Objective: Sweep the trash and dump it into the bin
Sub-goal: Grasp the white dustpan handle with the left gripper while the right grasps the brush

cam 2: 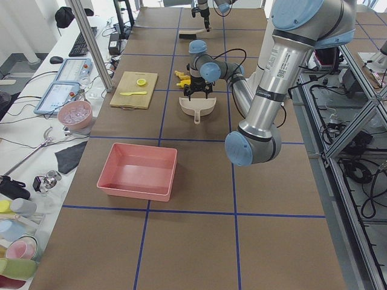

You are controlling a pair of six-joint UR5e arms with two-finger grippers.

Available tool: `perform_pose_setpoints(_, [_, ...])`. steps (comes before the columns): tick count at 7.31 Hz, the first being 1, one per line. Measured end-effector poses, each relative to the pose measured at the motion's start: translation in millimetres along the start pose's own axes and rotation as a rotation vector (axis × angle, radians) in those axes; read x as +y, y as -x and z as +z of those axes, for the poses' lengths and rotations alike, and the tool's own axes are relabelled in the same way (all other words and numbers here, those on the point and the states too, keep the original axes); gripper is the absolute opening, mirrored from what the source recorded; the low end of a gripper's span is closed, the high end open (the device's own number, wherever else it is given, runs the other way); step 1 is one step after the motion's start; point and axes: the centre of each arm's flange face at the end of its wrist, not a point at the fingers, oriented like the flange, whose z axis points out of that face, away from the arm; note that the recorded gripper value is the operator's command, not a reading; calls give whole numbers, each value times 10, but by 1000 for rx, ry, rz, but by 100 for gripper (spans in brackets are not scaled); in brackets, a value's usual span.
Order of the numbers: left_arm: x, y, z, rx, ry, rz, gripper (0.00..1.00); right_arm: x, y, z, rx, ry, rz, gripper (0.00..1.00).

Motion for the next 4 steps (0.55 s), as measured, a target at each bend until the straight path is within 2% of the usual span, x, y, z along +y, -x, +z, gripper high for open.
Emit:
perform_pose_setpoints(2, [191,-120,184,-8,44,31,98,-21,4,80,-2,3,-3,100])
perform_pose_setpoints(4, [240,-187,403,-43,81,56,98,-165,78,115,-9,-5,-14,100])
